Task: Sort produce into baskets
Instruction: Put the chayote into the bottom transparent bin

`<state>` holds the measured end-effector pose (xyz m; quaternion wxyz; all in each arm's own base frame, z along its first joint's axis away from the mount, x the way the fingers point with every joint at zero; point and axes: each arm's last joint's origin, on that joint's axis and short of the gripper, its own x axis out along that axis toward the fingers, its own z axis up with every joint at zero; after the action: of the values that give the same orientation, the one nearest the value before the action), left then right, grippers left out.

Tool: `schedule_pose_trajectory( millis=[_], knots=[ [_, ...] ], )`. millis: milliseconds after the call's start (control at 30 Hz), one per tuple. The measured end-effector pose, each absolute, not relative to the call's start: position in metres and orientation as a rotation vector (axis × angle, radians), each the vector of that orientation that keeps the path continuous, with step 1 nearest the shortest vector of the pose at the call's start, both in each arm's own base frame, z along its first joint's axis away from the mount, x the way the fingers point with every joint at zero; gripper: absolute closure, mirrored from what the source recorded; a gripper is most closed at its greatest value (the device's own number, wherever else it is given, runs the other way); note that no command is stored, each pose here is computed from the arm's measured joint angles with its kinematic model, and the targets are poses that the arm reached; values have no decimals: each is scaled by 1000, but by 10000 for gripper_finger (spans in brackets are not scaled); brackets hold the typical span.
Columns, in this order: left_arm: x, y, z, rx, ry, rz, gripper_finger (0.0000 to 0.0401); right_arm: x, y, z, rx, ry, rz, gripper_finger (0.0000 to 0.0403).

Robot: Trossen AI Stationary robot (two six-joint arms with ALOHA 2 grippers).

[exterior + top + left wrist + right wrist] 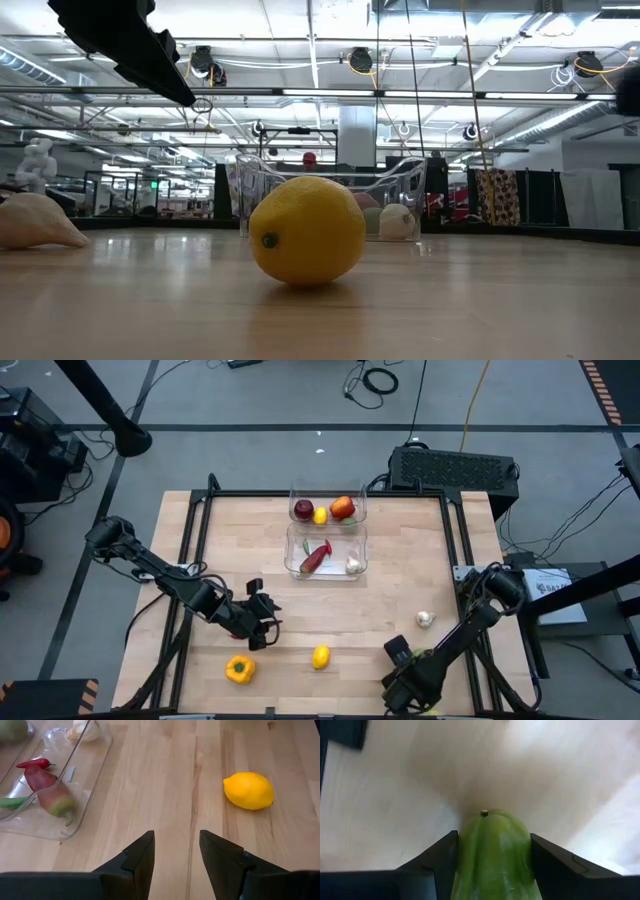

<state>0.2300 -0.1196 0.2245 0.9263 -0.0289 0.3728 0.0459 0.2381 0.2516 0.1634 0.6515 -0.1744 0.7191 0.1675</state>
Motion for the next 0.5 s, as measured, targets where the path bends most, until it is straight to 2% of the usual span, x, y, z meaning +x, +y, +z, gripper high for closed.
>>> schedule_pose_trajectory(
  millis=[267,500],
  knots=[
    [231,-118,225,30,747,112,237,277,237,203,-428,1493,258,195],
    [232,-115,225,104,734,135,237,311,207,239,-737,1304,79,195]
  ],
)
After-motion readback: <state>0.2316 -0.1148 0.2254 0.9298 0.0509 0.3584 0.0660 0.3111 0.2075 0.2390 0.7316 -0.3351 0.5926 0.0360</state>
